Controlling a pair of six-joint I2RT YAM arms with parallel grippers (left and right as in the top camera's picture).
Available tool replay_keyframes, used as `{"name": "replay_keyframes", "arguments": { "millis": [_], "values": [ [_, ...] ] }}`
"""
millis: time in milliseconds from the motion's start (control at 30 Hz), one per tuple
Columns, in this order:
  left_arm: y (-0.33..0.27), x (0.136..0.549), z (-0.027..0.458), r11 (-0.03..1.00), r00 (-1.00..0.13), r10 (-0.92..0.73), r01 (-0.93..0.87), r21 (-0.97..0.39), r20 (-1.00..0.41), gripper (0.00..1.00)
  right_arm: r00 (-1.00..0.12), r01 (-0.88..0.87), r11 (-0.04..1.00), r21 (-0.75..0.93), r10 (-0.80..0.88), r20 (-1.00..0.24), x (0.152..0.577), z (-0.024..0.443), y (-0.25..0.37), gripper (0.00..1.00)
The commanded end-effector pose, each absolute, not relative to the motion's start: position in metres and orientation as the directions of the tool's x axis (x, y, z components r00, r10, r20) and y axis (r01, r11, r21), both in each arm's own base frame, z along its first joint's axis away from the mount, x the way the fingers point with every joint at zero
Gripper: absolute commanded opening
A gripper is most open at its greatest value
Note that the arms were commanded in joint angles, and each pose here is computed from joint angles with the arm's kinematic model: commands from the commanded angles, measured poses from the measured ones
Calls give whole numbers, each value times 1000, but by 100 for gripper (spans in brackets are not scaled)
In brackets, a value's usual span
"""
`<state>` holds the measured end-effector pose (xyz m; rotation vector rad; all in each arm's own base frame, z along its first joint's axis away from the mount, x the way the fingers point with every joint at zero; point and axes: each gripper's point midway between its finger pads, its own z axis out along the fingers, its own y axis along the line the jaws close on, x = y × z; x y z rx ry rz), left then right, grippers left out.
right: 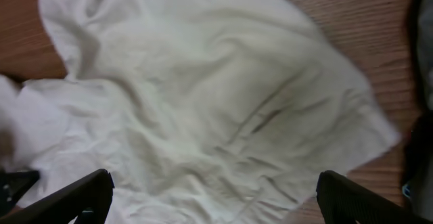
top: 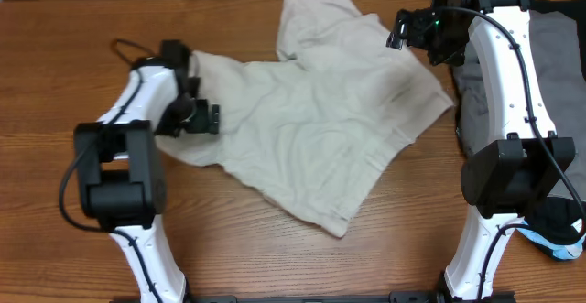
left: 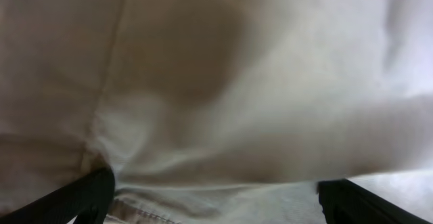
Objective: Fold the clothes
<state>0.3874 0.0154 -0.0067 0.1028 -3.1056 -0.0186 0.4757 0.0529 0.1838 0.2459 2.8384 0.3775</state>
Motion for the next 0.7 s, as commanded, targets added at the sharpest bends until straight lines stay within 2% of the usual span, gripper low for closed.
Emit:
{"name": "replay_keyframes", "arguments": {
  "millis": [0, 200, 367, 500, 667],
  "values": [
    [56, 294, -71, 948, -882, -302, -317, 16, 361, 100, -939, 132, 959, 250, 202, -280, 479, 195, 45, 100],
    [73, 261, -66, 876, -788, -405, -480, -50, 465, 100, -935, 137, 963, 232, 203, -290, 481, 192, 42, 100],
    [78, 249, -66, 854, -763, -419, -515, -71, 493, 100, -936, 138, 963, 233, 204, -289, 483, 188, 42, 100],
    [70, 259, -64, 859, -797, -380, -492, -141, 469, 100, -942, 142, 962, 231, 204, -268, 480, 184, 42, 100],
    [64, 297, -44, 910, -900, -281, -360, -206, 334, 100, -954, 148, 958, 244, 203, -220, 471, 178, 47, 100]
  ]
}}
